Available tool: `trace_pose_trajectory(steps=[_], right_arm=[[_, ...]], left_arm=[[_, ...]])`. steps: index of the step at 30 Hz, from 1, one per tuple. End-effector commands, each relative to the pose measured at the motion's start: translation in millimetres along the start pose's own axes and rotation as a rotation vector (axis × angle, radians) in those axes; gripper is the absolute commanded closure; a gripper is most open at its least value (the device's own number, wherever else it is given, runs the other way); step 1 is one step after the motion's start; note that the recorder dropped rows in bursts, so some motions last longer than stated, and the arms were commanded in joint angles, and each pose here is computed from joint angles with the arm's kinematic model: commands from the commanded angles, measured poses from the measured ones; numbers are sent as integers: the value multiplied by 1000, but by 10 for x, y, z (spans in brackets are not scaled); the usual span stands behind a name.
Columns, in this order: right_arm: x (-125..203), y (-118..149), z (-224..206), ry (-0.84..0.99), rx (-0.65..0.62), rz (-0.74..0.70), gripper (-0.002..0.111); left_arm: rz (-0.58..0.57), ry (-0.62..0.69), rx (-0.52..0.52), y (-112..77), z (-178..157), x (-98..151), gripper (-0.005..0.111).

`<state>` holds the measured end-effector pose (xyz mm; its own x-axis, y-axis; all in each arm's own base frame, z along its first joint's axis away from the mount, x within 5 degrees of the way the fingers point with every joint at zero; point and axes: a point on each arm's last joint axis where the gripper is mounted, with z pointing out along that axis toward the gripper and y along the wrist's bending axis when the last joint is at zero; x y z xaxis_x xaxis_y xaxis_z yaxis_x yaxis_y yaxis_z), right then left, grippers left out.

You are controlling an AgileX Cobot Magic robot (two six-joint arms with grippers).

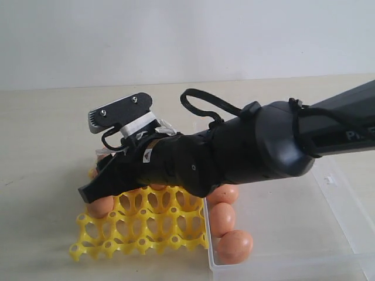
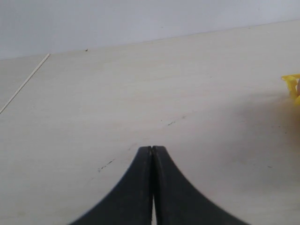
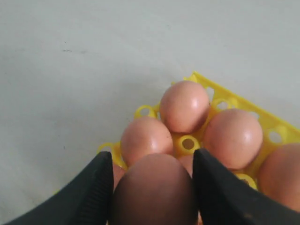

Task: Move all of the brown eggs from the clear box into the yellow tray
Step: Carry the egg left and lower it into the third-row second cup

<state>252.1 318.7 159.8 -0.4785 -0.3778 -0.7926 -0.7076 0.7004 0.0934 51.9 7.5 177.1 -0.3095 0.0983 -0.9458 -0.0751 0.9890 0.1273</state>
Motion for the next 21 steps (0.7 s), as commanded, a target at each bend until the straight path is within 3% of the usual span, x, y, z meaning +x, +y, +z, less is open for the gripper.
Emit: trace_pose_trajectory(steps=[1, 21], right_arm=[[-75, 24, 16, -18, -7, -18, 108], [62, 46, 173, -14, 1, 10, 108]], left_arm=[[-2, -13, 4, -1, -4, -21, 107], [-2, -13, 4, -1, -4, -21, 107]])
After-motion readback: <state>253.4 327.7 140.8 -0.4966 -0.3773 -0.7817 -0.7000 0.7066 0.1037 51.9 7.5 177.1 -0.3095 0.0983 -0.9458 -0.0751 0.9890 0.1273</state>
